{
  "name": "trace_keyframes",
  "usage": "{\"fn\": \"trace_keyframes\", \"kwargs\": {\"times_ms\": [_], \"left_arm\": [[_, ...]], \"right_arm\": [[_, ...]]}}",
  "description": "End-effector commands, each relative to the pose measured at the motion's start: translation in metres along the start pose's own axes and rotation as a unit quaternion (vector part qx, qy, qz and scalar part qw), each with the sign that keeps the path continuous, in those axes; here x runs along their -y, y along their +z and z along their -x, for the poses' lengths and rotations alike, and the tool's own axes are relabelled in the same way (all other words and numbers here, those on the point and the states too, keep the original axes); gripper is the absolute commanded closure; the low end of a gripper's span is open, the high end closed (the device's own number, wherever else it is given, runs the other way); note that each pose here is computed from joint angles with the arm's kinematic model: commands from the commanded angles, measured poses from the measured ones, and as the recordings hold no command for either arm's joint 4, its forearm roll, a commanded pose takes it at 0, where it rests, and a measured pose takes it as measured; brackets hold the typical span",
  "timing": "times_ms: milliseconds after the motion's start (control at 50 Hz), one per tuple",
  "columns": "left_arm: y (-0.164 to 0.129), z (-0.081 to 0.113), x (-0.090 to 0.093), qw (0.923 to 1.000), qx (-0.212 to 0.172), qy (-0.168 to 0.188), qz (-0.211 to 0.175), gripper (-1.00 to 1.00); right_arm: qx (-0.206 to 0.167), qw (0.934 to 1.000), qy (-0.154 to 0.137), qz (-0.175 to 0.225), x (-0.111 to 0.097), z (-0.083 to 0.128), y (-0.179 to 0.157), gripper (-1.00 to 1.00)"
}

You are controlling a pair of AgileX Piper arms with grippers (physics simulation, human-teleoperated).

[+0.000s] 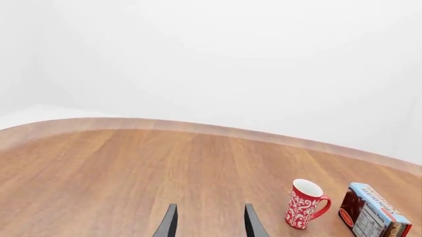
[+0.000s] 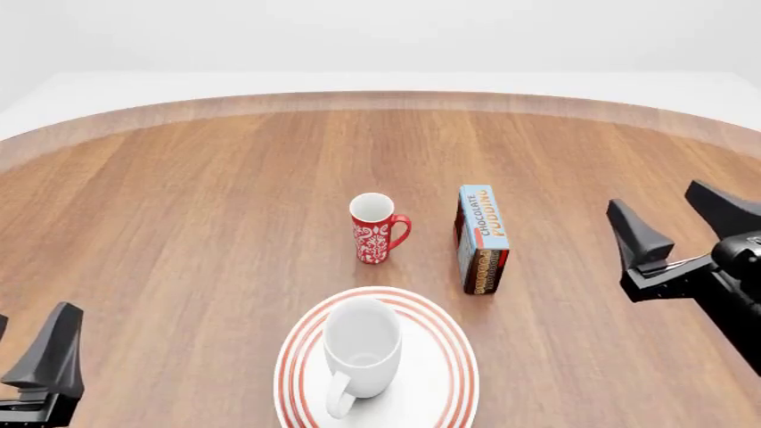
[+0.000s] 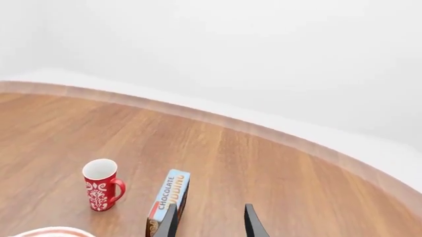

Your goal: Pick up the white mug and put it on the plate, and put the chocolate pudding to the right of the plate.

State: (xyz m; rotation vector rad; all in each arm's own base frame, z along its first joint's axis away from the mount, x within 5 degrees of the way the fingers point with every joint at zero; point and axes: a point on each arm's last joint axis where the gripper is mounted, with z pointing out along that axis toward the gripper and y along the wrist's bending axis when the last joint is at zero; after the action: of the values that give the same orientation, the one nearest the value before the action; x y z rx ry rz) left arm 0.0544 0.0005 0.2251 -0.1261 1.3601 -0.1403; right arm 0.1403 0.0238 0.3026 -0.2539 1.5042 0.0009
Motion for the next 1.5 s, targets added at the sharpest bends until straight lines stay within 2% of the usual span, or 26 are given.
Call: {"fn": "trace_keyframes", "kwargs": {"times_ms": [20,780,1500], "left_arm": [[0.000,0.000,0.000,1.0000,0.000,-0.001,0.000,-1.00],[0.000,0.000,0.000,1.0000,0.000,-0.004,-0.001,-1.00],[0.000,0.000,0.000,1.0000,0.000,-0.010,0.000,-1.00]], "right_arm": [[-0.007,0.9999,-0.008,0.004,0.000,0.005,0.015,-1.00],[-0.039,0.9983,-0.023,0.036,-0.009,0.014,0.061,-1.00],[-0.075,0.9956,-0.016,0.055,-0.018,0.014,0.100,-1.00]]}}
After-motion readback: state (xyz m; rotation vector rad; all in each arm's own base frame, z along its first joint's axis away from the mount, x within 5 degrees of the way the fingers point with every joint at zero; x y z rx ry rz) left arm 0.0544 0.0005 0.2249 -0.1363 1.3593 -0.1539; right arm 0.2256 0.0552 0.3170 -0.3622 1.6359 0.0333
